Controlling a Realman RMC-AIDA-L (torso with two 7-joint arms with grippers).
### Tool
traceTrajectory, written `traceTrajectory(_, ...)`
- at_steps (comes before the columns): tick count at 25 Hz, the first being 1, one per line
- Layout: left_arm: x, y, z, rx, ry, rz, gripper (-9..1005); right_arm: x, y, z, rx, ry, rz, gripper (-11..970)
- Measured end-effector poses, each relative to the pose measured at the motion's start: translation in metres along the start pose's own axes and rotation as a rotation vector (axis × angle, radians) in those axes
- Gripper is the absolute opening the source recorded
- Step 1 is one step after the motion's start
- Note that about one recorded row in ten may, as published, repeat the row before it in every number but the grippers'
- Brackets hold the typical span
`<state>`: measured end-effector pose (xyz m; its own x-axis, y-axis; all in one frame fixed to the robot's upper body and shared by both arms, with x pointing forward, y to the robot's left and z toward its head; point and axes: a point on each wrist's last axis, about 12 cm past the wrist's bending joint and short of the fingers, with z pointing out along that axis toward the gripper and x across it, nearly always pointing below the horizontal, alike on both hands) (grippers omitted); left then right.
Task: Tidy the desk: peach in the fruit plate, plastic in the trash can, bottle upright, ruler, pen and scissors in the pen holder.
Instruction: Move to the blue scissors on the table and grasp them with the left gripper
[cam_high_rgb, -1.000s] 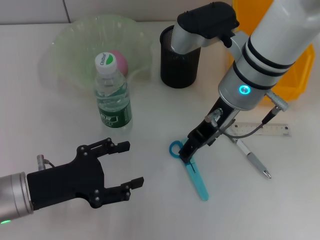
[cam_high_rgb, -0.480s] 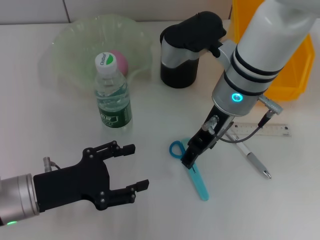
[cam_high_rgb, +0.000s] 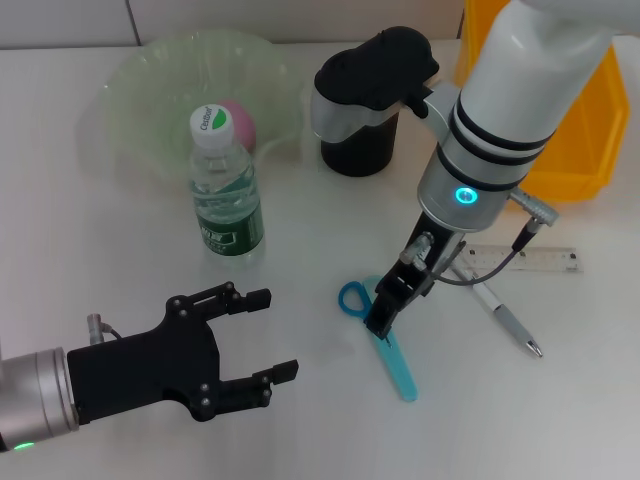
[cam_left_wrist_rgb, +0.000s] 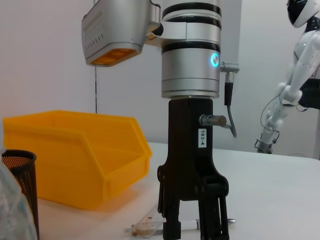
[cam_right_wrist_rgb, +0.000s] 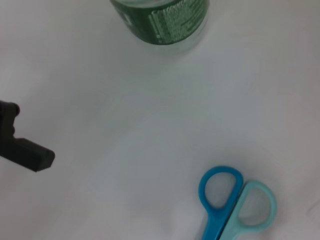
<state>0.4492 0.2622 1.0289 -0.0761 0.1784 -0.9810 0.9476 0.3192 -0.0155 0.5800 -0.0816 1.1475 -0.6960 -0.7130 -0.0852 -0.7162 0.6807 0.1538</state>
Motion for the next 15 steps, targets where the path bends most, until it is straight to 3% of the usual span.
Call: traceTrajectory(15, 0.0018, -0.0001, 0.0008, -0.002, 0.006, -0.007, 784, -0.0103, 0.0074, 0.0078, 0.021, 0.019, -0.037, 788)
